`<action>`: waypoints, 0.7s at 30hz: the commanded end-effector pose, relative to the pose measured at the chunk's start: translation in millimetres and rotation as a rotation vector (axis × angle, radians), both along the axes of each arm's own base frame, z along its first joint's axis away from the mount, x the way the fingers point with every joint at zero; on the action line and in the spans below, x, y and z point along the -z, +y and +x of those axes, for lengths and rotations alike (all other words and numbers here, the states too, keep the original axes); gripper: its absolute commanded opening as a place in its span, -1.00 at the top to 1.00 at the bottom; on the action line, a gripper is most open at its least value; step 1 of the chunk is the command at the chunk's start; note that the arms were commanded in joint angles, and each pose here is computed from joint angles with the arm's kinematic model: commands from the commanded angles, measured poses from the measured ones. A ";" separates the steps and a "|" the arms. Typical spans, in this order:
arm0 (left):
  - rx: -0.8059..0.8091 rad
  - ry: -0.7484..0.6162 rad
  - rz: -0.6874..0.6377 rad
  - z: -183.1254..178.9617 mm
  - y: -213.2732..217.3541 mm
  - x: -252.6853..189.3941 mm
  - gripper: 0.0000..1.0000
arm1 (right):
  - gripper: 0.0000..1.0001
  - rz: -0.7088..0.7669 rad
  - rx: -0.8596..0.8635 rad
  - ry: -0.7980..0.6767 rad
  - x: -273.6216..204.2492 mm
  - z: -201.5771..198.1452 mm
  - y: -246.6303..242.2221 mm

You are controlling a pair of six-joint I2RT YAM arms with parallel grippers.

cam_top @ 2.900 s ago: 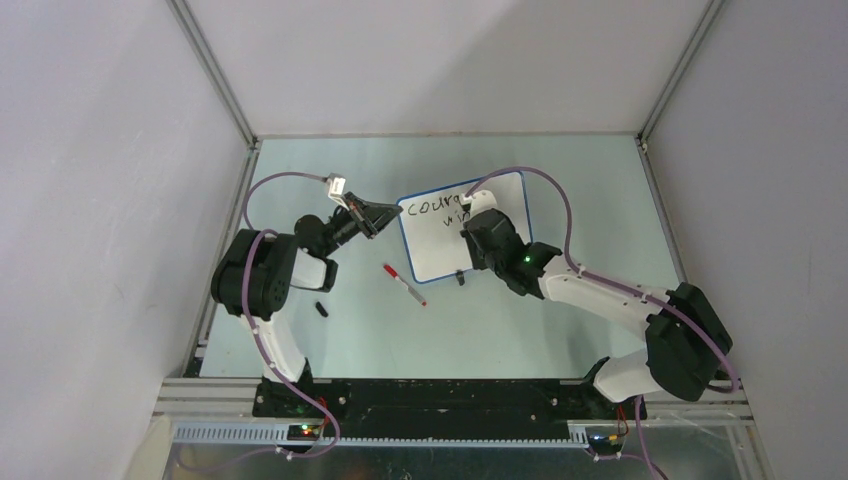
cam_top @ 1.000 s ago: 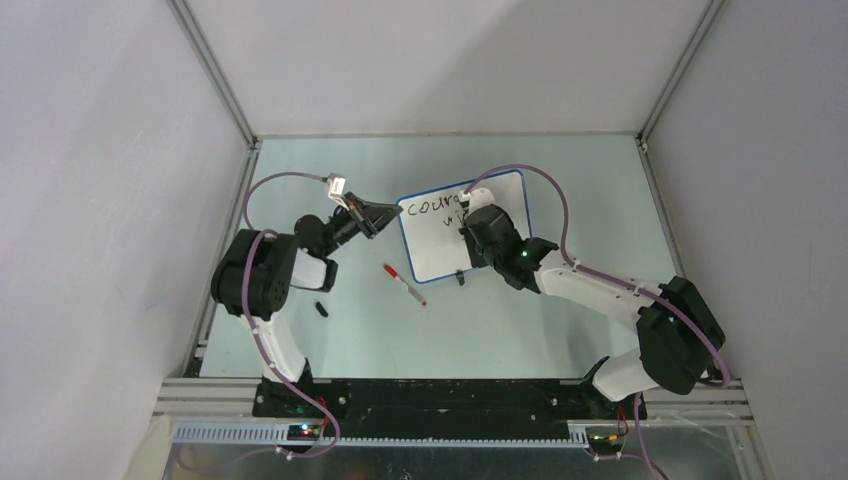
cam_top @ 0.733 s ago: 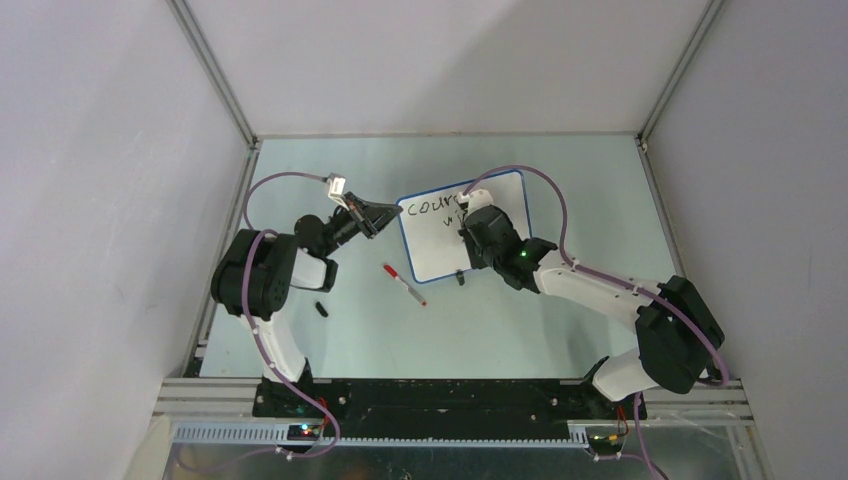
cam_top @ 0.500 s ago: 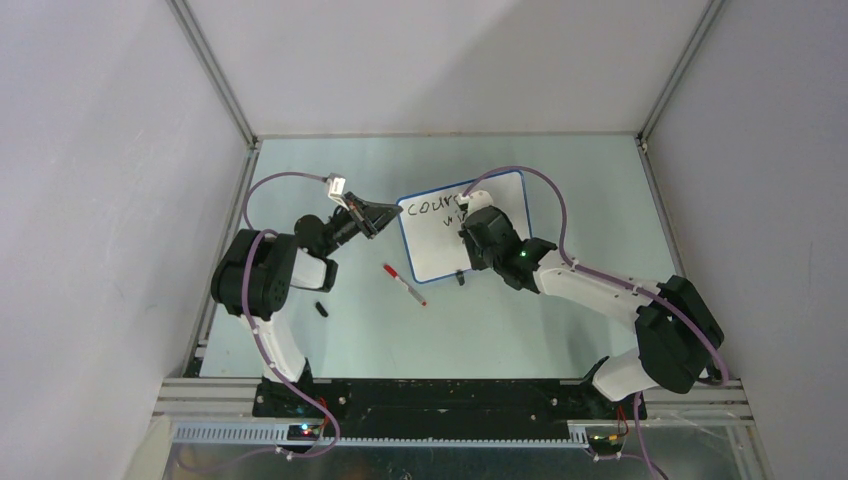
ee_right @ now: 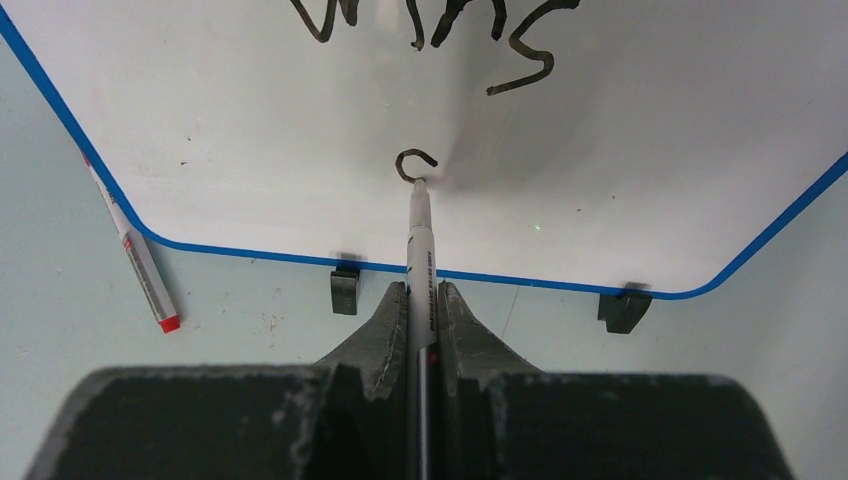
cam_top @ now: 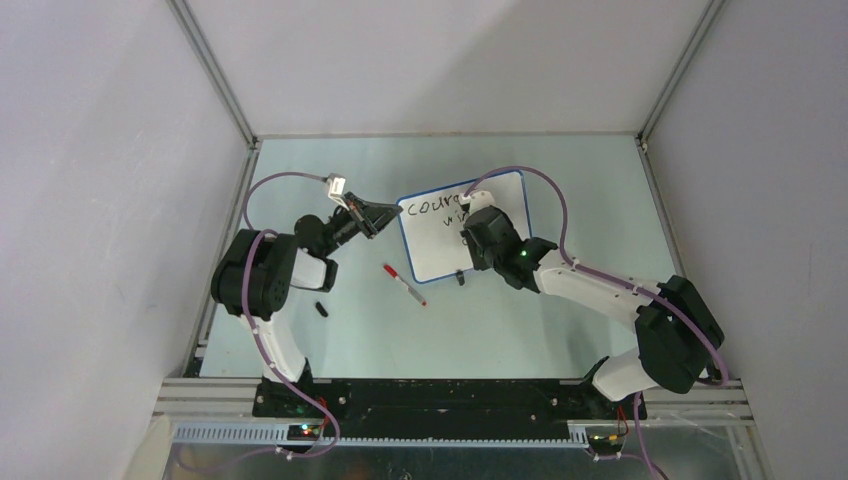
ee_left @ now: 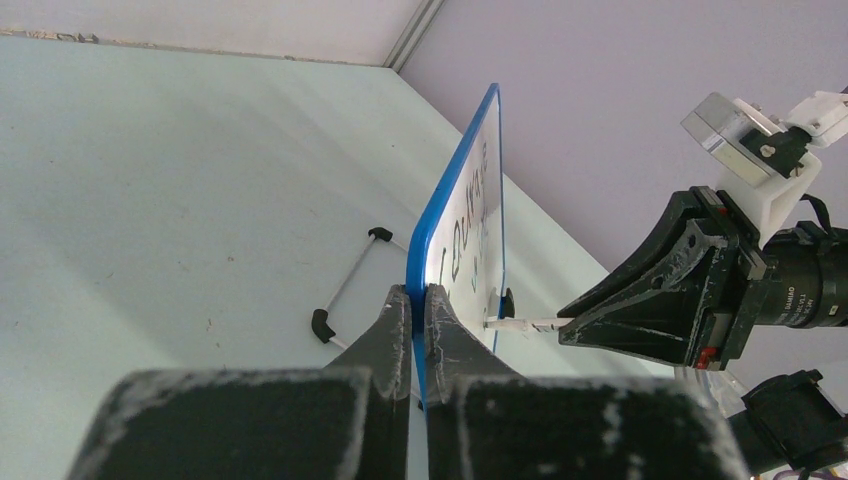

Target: Write a sentence on the whiteboard

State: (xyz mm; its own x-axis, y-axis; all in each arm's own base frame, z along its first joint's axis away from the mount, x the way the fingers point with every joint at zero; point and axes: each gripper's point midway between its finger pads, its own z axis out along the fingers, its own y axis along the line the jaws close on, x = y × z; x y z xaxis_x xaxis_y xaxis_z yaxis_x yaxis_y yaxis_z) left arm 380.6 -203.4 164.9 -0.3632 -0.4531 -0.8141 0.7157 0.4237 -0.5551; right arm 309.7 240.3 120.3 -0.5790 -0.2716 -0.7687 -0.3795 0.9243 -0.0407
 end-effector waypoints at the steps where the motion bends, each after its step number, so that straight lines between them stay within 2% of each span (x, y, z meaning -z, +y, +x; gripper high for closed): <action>1: 0.024 -0.086 0.034 -5.8 -3.1 -7.3 1.00 | 1.00 0.040 0.027 -0.068 -23.6 17.5 3.4; 21: 0.025 -0.085 0.033 -5.5 -3.5 -7.2 1.00 | 1.00 0.065 0.021 -0.078 -32.6 22.8 5.9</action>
State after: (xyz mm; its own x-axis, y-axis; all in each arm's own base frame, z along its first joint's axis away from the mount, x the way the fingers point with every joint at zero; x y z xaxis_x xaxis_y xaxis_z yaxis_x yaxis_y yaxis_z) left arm 380.7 -203.4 164.9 -0.3630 -0.4533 -0.8141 0.7156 0.4239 -0.5552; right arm 316.9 240.2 128.2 -0.5739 -0.2492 -0.7801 -0.3712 0.9282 -0.0234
